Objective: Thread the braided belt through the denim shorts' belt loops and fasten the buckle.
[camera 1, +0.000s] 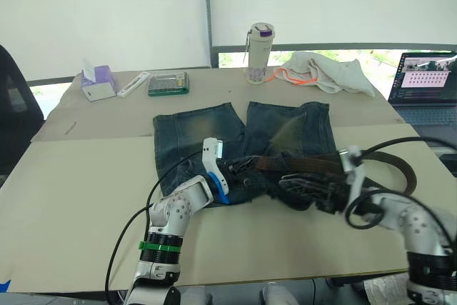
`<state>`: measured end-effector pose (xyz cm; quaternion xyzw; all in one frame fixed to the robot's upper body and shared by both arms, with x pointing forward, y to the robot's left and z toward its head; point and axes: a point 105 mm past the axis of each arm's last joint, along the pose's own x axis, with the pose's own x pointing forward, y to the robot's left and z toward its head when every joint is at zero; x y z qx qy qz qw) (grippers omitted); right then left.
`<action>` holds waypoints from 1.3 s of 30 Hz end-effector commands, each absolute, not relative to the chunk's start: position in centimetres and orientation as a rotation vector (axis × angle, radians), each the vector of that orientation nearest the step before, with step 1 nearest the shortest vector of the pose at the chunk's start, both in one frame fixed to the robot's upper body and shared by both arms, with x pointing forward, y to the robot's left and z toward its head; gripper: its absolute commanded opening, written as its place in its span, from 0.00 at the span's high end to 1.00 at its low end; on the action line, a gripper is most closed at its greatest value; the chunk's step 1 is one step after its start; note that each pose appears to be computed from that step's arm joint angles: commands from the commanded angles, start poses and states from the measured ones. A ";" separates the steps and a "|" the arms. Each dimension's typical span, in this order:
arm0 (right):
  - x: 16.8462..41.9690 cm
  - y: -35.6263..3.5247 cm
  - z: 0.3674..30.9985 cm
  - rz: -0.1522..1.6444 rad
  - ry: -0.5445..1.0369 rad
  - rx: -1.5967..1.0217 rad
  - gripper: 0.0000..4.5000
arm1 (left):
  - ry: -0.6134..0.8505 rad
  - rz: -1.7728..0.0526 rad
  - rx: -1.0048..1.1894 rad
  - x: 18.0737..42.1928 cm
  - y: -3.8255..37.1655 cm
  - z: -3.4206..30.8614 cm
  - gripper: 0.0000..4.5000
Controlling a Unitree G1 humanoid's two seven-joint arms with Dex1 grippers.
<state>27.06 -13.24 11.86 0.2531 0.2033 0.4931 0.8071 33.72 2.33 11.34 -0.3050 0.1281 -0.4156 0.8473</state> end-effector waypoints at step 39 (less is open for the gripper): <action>29.8 -15.7 14.7 0.831 0.113 0.512 0.03 | 0.288 -0.813 -0.871 36.0 -3.0 12.7 1.00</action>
